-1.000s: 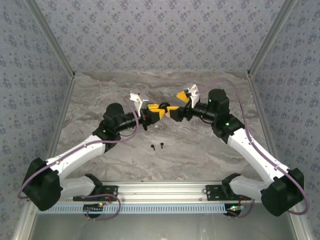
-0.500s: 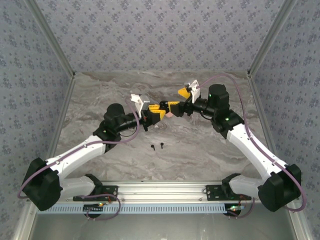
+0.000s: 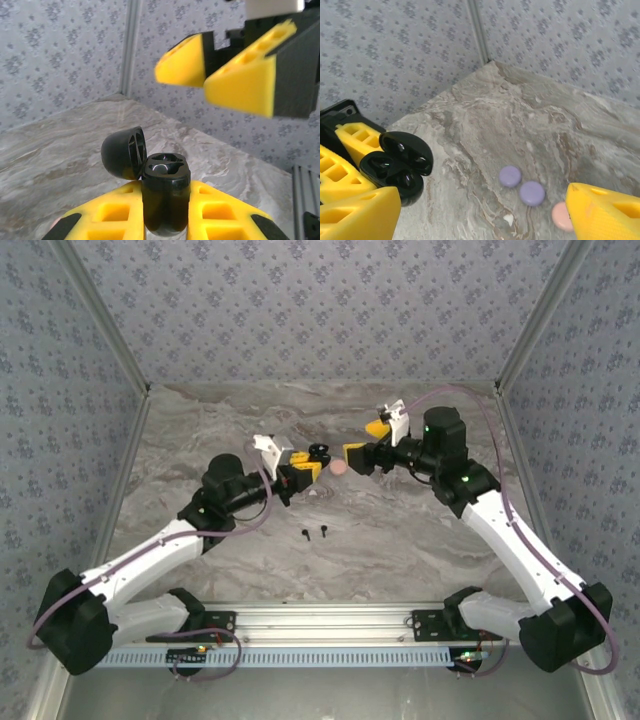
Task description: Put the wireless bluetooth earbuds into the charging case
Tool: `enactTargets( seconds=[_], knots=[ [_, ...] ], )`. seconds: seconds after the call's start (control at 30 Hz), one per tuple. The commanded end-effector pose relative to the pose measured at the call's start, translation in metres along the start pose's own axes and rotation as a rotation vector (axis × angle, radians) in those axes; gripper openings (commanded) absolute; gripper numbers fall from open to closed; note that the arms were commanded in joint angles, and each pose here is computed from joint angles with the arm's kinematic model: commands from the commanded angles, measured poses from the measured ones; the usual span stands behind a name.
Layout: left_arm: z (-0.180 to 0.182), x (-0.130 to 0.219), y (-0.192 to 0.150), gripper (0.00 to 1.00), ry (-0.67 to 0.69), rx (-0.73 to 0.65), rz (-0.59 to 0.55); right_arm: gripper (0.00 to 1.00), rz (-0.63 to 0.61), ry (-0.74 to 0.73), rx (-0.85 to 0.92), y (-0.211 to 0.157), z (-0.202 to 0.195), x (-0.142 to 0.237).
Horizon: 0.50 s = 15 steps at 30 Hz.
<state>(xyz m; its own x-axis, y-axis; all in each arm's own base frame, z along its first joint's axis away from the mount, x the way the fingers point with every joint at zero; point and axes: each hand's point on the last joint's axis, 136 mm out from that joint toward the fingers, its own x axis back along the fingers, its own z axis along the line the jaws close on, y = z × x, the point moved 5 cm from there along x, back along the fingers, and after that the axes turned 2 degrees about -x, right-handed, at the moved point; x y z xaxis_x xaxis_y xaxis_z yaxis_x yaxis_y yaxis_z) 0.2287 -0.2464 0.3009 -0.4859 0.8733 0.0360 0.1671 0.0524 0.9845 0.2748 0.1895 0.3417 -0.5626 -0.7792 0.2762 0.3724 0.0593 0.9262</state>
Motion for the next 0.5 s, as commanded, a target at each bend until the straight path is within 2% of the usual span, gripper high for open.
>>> enactTargets(
  seconds=[0.0,0.27,0.47],
  knots=[
    [0.004,0.016,-0.004,0.02,0.095,-0.045,0.003,0.86,0.144,-0.116,-0.169,-0.023,-0.007,0.009],
    [0.012,0.056,-0.021,0.01,0.256,-0.068,0.022,0.76,0.464,-0.232,-0.338,-0.111,-0.004,-0.020],
    [0.013,0.080,-0.026,0.01,0.332,-0.081,0.008,0.68,0.660,-0.267,-0.345,-0.155,0.005,-0.058]
  ],
)
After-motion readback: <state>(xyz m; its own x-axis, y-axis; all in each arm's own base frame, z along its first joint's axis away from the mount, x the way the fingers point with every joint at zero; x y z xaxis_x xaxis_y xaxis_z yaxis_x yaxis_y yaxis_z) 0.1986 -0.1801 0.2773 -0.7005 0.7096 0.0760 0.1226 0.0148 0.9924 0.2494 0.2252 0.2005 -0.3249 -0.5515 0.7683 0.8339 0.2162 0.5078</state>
